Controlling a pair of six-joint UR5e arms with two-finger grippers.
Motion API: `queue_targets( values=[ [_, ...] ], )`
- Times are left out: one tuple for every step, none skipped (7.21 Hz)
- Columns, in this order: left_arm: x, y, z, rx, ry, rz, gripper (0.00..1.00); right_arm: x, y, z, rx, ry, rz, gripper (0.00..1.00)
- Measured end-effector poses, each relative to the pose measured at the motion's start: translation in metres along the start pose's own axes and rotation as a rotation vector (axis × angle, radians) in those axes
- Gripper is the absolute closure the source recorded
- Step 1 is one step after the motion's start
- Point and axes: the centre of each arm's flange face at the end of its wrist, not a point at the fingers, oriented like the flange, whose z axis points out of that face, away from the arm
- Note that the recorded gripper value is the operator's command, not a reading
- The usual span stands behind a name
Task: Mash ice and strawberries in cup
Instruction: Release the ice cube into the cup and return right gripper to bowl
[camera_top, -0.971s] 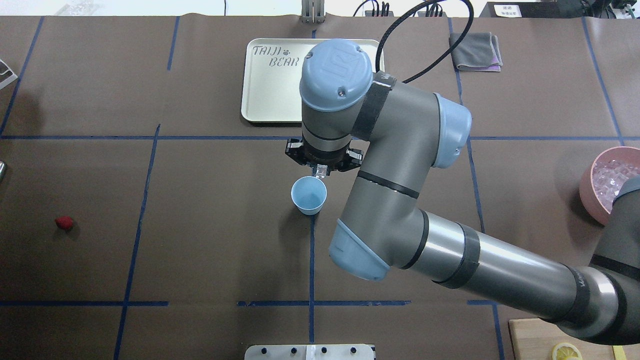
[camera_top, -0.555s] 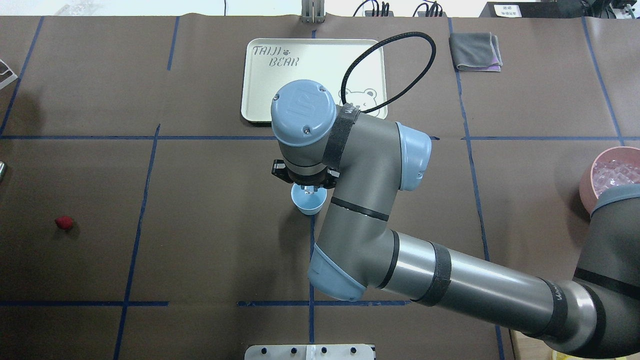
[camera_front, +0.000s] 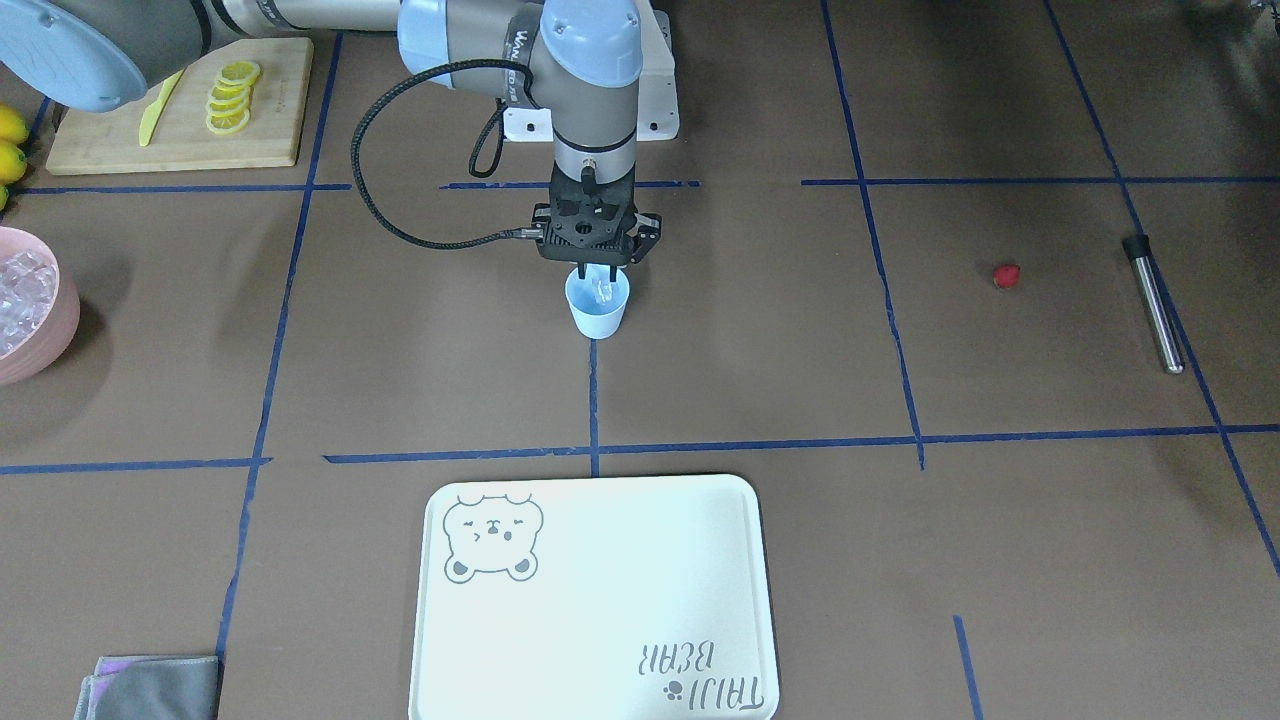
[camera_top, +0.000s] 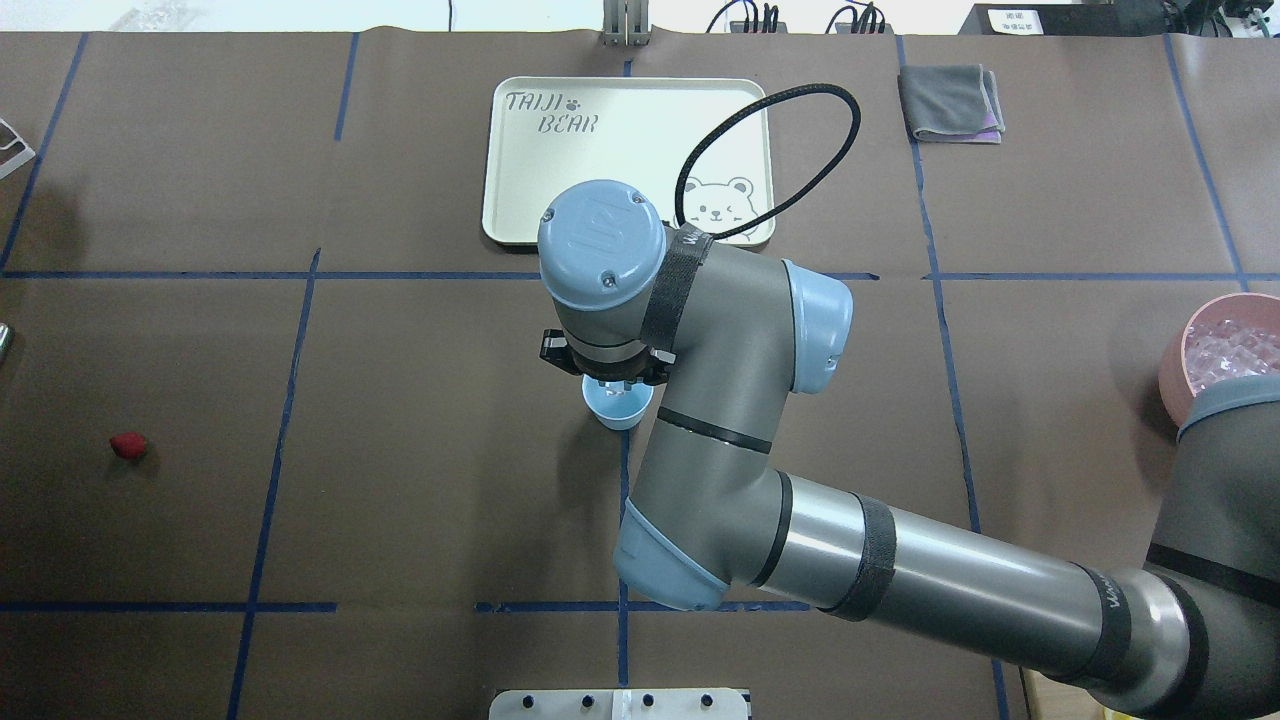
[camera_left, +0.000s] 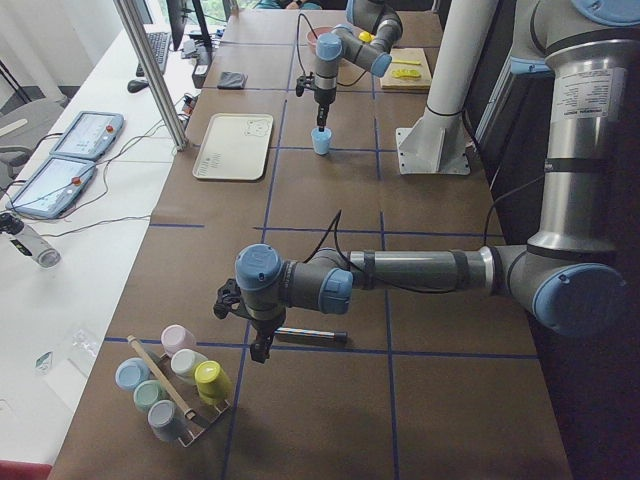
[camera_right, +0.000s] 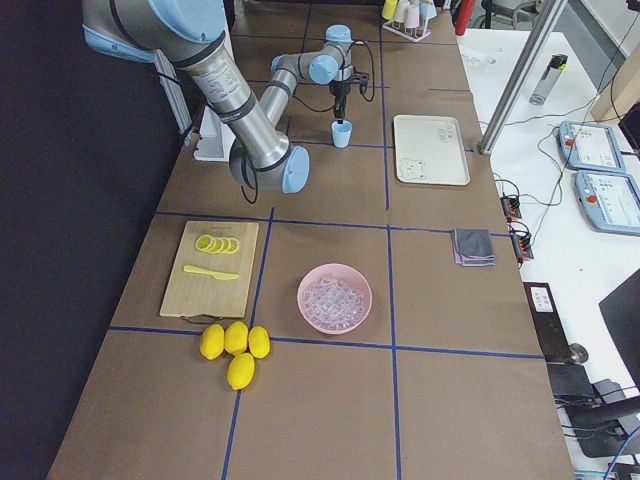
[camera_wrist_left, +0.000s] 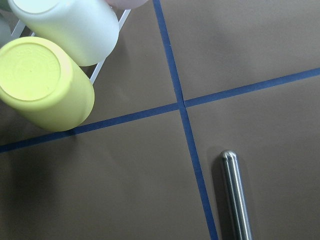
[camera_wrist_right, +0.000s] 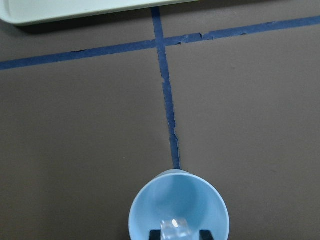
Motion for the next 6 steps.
queue_targets(
  values=[
    [0.000,0.000,0.000,0.000,-0.001,0.000,0.00,0.000,0.000,0.000,0.000,-0.001,0.001,0.01],
    [0.000,0.000,0.000,0.000,-0.001,0.000,0.00,-0.001,0.000,-0.003,0.001,-0.006,-0.001,0.01],
    [0.000,0.000,0.000,-0.001,-0.001,0.000,0.00,0.002,-0.005,-0.009,0.004,-0.014,-0.001,0.01],
    [0.000,0.000,0.000,-0.001,-0.001,0.001,0.00,0.015,-0.021,-0.019,0.003,-0.026,0.002,0.01],
    [0.000,0.000,0.001,-0.002,-0.001,0.001,0.00,0.044,-0.043,-0.033,-0.011,-0.044,-0.010,0.01],
    [0.000,0.000,0.001,-0.002,-0.001,0.001,0.00,0.091,-0.063,-0.047,-0.024,-0.061,-0.045,0.01]
  ],
)
